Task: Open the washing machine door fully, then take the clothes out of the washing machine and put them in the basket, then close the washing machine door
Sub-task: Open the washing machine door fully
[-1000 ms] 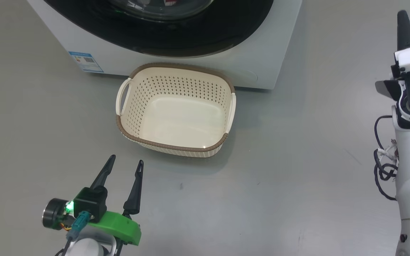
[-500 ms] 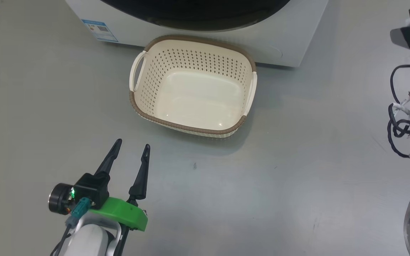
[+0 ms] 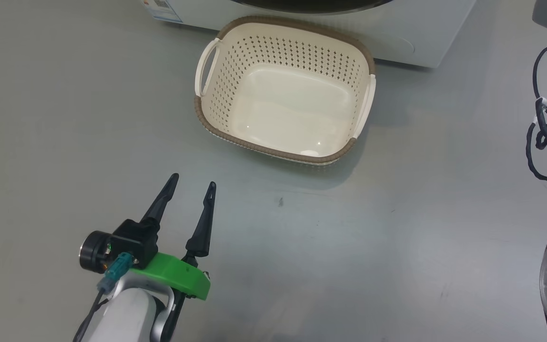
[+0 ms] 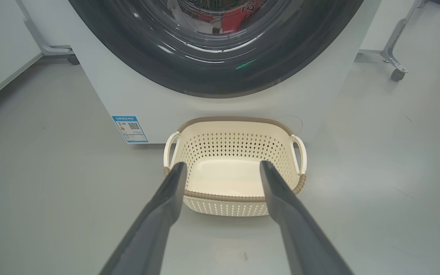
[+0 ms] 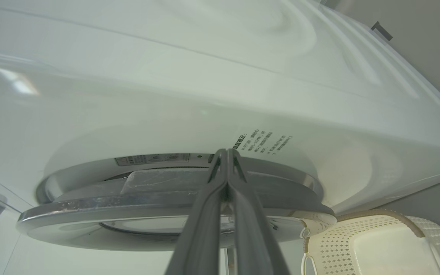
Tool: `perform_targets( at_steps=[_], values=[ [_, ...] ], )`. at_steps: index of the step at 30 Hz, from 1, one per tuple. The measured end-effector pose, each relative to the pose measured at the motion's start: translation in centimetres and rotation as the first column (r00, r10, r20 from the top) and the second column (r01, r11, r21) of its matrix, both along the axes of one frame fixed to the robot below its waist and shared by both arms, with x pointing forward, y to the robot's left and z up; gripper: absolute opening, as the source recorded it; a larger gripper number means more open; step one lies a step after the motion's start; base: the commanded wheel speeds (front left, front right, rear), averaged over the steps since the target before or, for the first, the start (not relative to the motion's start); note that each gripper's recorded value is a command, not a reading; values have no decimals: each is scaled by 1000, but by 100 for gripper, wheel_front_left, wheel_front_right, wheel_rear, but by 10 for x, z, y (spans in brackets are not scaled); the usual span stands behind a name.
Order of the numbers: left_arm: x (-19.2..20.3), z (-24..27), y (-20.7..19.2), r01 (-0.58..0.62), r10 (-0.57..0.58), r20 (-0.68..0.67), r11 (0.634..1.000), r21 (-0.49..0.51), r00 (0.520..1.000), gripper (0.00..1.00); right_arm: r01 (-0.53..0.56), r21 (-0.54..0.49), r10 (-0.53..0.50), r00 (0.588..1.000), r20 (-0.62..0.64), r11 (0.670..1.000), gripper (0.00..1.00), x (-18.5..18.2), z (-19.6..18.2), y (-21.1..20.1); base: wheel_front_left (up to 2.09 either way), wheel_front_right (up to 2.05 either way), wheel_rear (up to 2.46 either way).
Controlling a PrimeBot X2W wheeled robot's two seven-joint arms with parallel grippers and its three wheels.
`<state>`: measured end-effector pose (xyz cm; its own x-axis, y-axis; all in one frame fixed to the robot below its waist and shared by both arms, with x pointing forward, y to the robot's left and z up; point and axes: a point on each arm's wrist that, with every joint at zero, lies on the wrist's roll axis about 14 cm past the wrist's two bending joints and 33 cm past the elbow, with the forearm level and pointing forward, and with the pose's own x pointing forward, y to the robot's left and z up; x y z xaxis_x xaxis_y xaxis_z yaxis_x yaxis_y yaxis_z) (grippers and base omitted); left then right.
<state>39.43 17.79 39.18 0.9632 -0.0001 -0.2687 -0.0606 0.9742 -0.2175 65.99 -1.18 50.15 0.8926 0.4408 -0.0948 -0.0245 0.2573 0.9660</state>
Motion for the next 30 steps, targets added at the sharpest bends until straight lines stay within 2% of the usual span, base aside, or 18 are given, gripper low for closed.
perform_targets(
  at_steps=[7,11,30],
  values=[
    [-7,-7,1,-11,11,-32,1000,-5,999,100,-52,107,58,997,-60,993,0,4,-10,21,0,0,0],
    [-10,-9,6,-27,27,-41,1000,5,999,100,-95,122,103,993,-58,988,0,6,-7,35,0,0,0],
    [-14,-10,8,-51,51,-56,999,-2,997,100,-193,133,194,981,5,972,0,24,27,57,0,0,0]
  ],
)
